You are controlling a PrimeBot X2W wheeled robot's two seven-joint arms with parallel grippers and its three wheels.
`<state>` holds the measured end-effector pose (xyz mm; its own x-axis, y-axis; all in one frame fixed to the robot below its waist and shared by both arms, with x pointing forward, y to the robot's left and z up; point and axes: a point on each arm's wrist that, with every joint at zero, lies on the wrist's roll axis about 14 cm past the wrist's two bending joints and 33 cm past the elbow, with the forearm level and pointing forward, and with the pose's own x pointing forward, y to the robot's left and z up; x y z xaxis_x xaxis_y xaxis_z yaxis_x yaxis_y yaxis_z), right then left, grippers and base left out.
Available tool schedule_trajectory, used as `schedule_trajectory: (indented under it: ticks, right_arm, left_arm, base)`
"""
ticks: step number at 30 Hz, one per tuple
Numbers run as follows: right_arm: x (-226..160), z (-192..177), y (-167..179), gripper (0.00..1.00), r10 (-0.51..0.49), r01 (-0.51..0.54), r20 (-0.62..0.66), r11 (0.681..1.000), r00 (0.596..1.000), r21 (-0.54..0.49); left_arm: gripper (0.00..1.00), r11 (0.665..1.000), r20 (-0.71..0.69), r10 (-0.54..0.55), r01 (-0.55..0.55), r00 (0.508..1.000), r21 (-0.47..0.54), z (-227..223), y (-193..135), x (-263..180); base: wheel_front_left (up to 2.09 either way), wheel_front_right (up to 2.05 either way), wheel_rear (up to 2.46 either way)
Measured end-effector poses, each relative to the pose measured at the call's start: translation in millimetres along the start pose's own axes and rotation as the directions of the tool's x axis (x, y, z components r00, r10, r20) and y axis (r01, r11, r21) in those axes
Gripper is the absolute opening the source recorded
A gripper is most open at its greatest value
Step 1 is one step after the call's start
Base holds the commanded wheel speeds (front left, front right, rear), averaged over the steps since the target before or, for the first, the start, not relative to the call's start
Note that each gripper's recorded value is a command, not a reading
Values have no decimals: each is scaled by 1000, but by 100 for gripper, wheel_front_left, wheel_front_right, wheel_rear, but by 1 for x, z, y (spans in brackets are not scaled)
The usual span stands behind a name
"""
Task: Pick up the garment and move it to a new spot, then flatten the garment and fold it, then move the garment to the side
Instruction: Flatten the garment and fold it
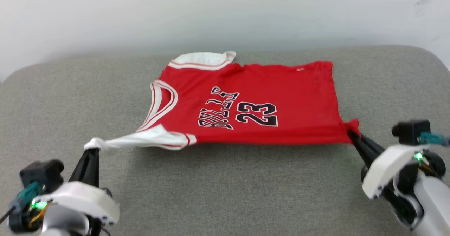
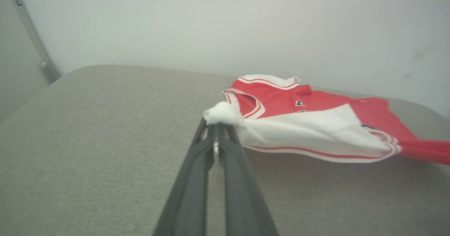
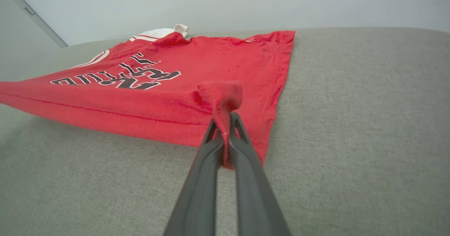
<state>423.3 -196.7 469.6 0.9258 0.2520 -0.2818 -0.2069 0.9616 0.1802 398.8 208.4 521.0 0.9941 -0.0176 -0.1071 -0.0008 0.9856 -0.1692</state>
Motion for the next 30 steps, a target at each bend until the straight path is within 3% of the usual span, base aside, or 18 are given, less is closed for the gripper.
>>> schedule_trajectory:
  ticks: [6, 12, 21, 28, 29, 30]
  right_arm:
    - [-35, -15, -7, 0, -42, 43, -39, 999, 998, 30]
    - [-45, -17, -4, 0, -78, 81, -109, 996, 991, 22]
    - [-18, -41, 0, 0, -85, 95, -261, 995, 961, 25]
    - [15, -69, -3, 0, -67, 81, -353, 996, 933, 25]
    - [18, -75, -4, 4, -67, 78, -369, 997, 927, 17]
    - [21, -79, -4, 16, -66, 77, -375, 997, 925, 14]
  left_arm:
    - [0, 1000, -3, 18, -18, 1000, -11, 15, -6, -36]
    - [0, 1000, -8, -31, 31, 1000, -4, 22, -19, -30]
    - [0, 995, -141, -93, 87, 986, -49, -21, -32, 24]
    - [0, 992, -293, -122, 108, 948, -65, -75, -36, 60]
    - [0, 992, -313, -119, 103, 942, -69, -82, -35, 65]
    - [0, 991, -334, -124, 104, 934, -78, -90, -36, 68]
  base:
    - [0, 0, 0]
    - [0, 0, 0]
    - [0, 0, 0]
    - [0, 0, 0]
    - [0, 0, 0]
    - [0, 0, 0]
